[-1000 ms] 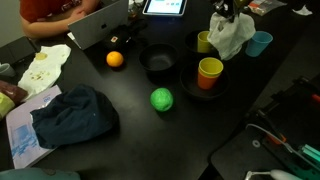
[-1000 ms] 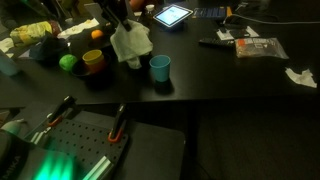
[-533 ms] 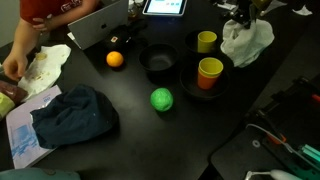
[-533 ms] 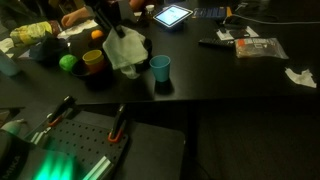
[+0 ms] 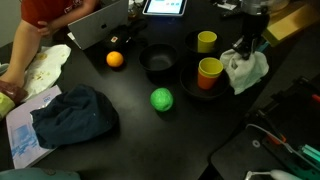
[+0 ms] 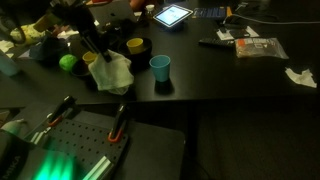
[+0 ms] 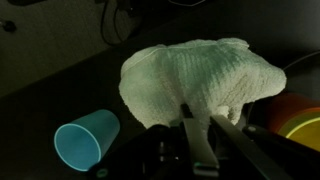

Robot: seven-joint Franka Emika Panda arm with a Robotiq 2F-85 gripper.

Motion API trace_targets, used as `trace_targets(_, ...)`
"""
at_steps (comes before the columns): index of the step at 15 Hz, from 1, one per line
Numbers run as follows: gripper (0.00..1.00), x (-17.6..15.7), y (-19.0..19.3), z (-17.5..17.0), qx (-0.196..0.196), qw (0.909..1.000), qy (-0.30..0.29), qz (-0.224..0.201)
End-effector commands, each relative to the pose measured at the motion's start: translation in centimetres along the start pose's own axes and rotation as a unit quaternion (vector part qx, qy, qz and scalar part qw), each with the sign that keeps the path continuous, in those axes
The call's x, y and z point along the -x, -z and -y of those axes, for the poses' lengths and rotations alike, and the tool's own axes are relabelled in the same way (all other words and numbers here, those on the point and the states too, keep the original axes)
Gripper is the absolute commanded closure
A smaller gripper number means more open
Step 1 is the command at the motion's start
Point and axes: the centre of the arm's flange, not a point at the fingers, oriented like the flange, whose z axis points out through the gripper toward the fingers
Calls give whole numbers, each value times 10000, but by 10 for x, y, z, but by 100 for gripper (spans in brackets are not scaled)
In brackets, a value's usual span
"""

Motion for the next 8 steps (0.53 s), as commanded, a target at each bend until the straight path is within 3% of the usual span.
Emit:
trace_targets(1, 95, 4, -10, 5, -479, 9987, 36, -159)
trace_targets(8, 95, -32, -43, 25, -830, 9965, 76, -93)
